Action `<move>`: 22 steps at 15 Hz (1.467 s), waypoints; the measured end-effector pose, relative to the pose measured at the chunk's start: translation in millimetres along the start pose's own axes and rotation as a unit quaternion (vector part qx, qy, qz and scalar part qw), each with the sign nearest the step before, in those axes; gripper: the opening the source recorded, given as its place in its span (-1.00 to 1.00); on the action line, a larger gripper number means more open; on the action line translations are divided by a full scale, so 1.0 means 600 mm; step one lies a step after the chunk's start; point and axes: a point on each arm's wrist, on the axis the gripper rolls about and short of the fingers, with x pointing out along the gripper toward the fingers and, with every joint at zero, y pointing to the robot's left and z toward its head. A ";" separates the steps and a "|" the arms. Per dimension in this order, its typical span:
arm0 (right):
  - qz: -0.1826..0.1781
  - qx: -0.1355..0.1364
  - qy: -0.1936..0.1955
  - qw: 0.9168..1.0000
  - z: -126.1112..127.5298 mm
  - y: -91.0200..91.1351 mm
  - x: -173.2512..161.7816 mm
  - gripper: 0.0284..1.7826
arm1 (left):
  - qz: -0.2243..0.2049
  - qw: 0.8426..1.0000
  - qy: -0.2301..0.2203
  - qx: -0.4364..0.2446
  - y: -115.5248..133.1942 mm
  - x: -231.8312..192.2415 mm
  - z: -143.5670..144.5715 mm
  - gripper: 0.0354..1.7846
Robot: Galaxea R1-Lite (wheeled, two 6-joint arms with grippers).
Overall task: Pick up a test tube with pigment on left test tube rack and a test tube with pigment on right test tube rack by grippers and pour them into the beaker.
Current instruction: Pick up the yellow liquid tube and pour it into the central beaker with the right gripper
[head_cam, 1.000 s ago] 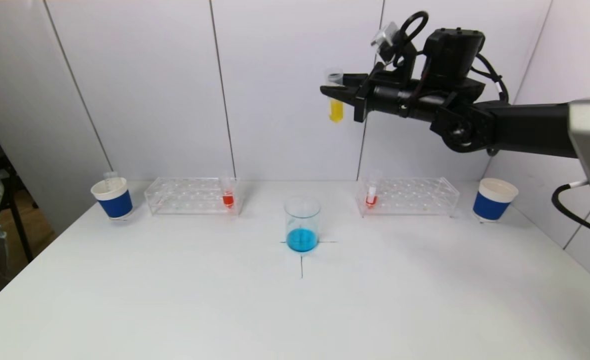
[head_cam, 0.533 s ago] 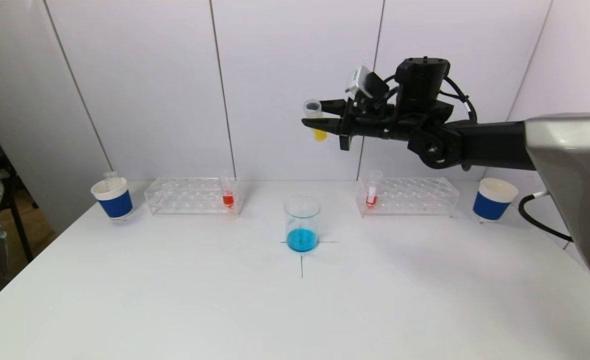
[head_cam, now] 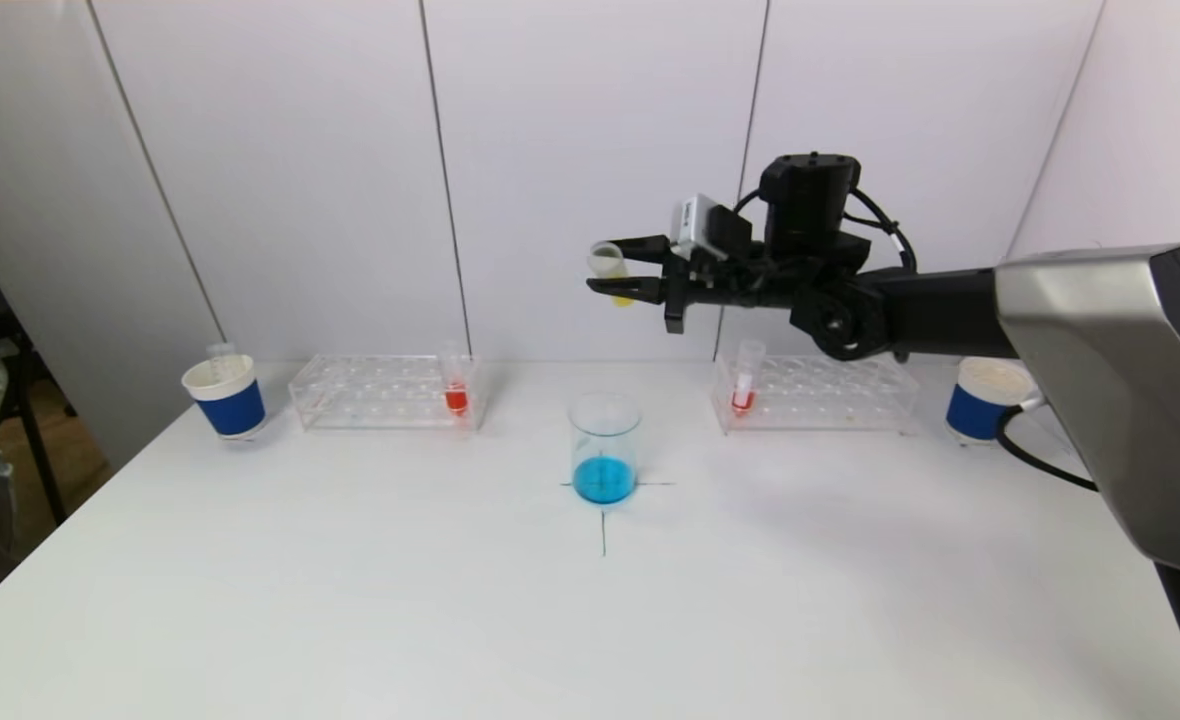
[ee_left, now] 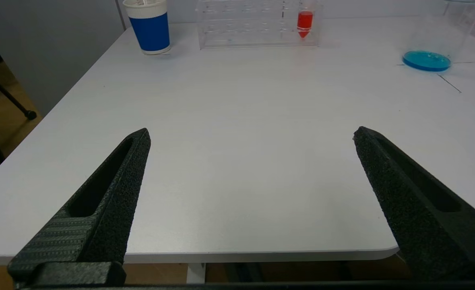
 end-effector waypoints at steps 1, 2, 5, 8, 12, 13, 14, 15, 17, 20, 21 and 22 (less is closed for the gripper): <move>0.002 -0.009 -0.003 1.000 0.001 0.004 0.005 -0.48 | 0.000 1.000 0.000 0.000 0.000 0.000 0.000 0.98; 0.004 -0.017 -0.006 1.000 0.001 0.008 0.009 -0.48 | 0.001 1.000 0.000 0.000 0.000 0.000 0.000 0.98; 0.003 -0.048 -0.014 0.999 0.000 0.017 0.017 -0.48 | 0.001 1.000 0.000 0.000 0.000 0.000 0.000 0.98; -0.003 -0.087 -0.025 0.996 -0.003 0.025 0.022 -0.48 | 0.000 1.000 0.000 0.000 0.000 0.000 0.000 0.98; -0.010 -0.116 -0.029 0.993 -0.019 0.033 0.023 -0.48 | 0.000 1.000 0.000 0.000 0.000 0.000 0.000 0.98; -0.013 -0.125 -0.028 0.992 -0.023 0.033 0.021 -0.48 | 0.000 1.000 0.000 0.000 0.000 0.000 0.000 0.98; -0.014 -0.134 -0.025 0.991 -0.030 0.034 0.019 -0.48 | 0.000 1.000 0.000 0.000 0.000 0.000 0.000 0.98; -0.013 -0.141 -0.023 0.990 -0.036 0.035 0.018 -0.48 | 0.000 1.000 0.000 0.000 0.000 0.000 0.000 0.98; -0.011 -0.144 -0.019 0.989 -0.046 0.038 0.016 -0.48 | 0.000 1.000 0.000 0.000 0.000 0.000 0.000 0.98; -0.009 -0.167 -0.015 0.986 -0.057 0.044 0.017 -0.48 | 0.000 1.000 0.000 0.000 0.000 0.000 0.000 0.98; -0.008 -0.174 -0.013 0.985 -0.060 0.046 0.017 -0.48 | 0.000 1.000 0.000 0.000 0.000 0.000 0.000 0.98; -0.009 -0.184 -0.010 0.983 -0.062 0.046 0.016 -0.48 | 0.000 1.000 0.000 0.000 0.000 0.000 0.000 0.98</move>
